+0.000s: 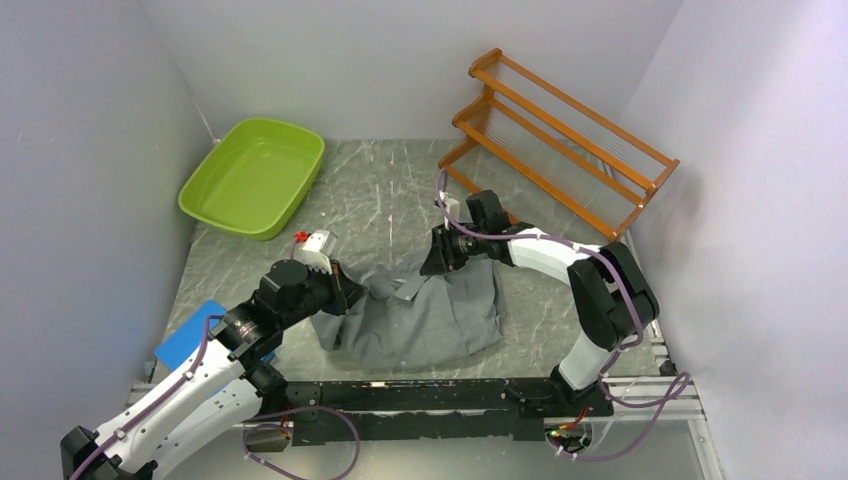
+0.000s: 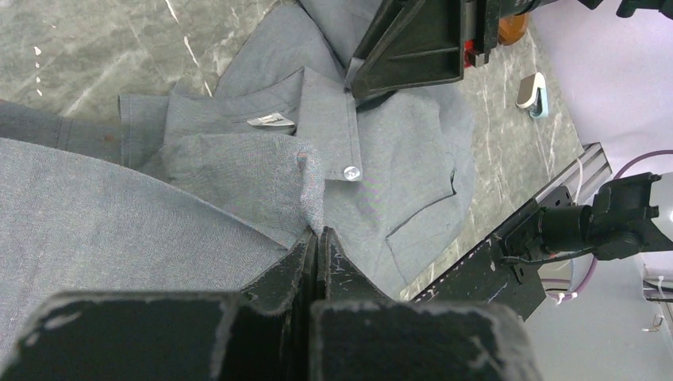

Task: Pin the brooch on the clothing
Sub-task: Flatten out the clothes at the center of the board.

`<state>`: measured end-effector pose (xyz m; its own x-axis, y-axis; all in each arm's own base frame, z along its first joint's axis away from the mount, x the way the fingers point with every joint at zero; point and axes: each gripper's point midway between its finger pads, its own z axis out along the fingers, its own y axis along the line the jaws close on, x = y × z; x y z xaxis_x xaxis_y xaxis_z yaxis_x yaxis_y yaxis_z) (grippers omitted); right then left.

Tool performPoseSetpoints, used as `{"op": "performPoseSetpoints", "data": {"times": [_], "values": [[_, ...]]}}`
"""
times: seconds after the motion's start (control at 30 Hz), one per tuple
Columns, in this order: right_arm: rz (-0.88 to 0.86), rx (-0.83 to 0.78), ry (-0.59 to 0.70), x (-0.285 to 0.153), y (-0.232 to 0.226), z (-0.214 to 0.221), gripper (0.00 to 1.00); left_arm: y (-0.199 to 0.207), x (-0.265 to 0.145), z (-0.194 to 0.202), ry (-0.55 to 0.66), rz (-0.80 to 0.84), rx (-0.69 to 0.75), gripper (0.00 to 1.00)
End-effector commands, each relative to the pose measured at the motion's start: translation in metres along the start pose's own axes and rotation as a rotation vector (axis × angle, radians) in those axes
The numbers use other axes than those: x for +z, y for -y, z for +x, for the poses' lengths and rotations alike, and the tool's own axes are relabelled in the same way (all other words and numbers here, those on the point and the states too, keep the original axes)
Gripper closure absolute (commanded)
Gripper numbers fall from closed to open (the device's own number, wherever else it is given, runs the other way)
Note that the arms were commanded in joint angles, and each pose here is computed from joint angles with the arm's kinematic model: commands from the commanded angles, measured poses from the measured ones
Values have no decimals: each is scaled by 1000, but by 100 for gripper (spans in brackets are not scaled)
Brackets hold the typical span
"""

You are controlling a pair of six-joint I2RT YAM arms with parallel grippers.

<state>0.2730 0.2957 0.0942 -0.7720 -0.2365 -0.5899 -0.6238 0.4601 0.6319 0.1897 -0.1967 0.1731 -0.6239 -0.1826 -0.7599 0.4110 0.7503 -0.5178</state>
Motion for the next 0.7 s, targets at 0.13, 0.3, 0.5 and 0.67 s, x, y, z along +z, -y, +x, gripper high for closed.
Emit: {"op": "performPoseSetpoints", "data": {"times": [0.13,0.3,0.5,0.67], "values": [[23,-120,117,-45,-39,-37,100,16,-11,-32,83,29,56,97],[132,-242,346,-111,-78,-92,100,15,-18,-47,137,6,84,97],[177,-441,731,-209,-158,-155,100,31,-30,-82,235,27,155,97],[136,-518,899,-239,-184,-145,100,38,-38,-95,264,37,197,97]]}}
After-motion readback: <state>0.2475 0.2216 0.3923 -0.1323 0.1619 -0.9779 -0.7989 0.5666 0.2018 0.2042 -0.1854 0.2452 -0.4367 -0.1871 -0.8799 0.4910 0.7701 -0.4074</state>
